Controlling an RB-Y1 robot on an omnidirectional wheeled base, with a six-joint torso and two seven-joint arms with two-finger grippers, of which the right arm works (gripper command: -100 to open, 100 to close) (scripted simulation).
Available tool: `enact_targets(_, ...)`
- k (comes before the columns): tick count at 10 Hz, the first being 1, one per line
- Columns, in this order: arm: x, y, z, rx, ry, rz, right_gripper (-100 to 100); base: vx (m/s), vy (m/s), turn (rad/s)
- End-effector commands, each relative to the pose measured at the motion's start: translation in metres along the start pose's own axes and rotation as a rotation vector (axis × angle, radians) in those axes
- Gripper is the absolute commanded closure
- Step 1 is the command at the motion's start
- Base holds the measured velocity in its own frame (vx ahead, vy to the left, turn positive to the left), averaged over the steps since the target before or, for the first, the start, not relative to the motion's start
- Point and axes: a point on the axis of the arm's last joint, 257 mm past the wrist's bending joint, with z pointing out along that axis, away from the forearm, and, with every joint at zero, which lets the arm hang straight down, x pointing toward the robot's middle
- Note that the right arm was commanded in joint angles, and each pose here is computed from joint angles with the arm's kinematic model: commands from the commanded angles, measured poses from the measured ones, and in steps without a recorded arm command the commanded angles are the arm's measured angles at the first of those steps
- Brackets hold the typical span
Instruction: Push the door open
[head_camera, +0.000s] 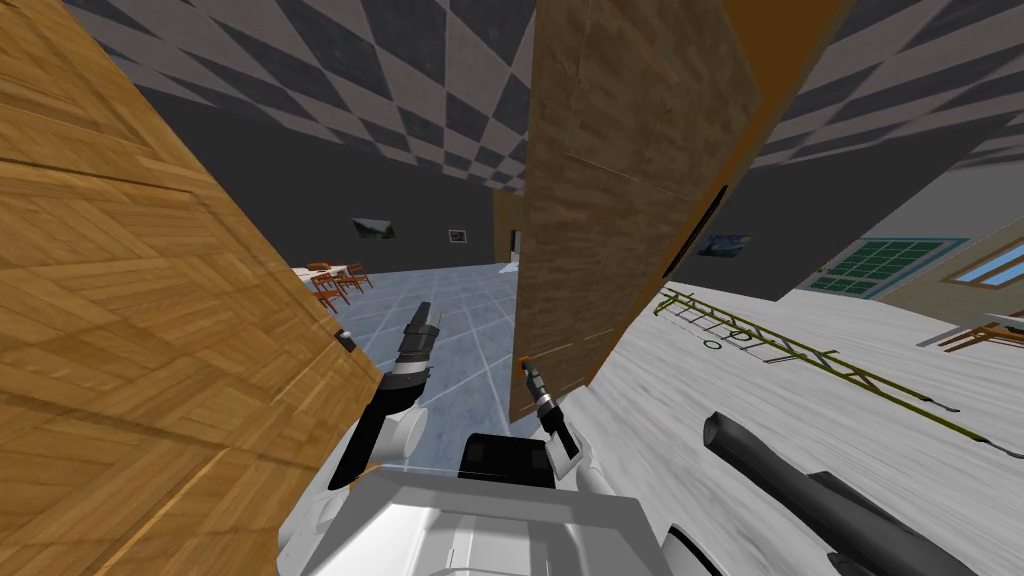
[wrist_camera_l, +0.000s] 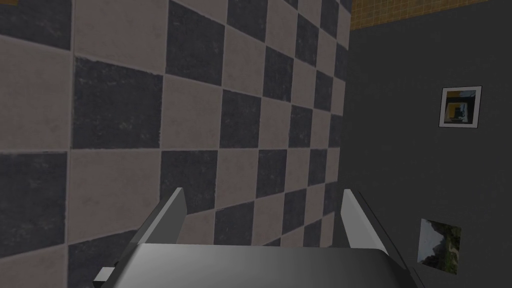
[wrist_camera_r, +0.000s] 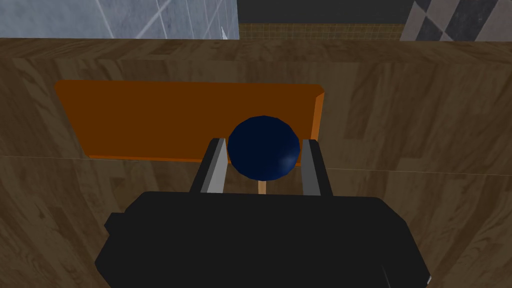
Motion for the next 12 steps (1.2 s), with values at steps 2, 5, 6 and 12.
enact_targets(2, -0.022, 0.005, 0.0023, -0.012, -0.046, -0.01, 100, 0.11, 0.091, -0.025)
enact_targets(5, -0.035, 0.005, 0.0033, -0.012, -0.085, -0.011, 100, 0.09, 0.092, -0.028)
enact_targets(6, -0.039, 0.005, 0.0035, -0.011, -0.098, -0.011, 100, 0.104, 0.092, -0.037)
enact_targets(12, -0.062, 0.001, 0.0012, 0.0, -0.171, -0.007, -100, 0.102, 0.115, -0.055)
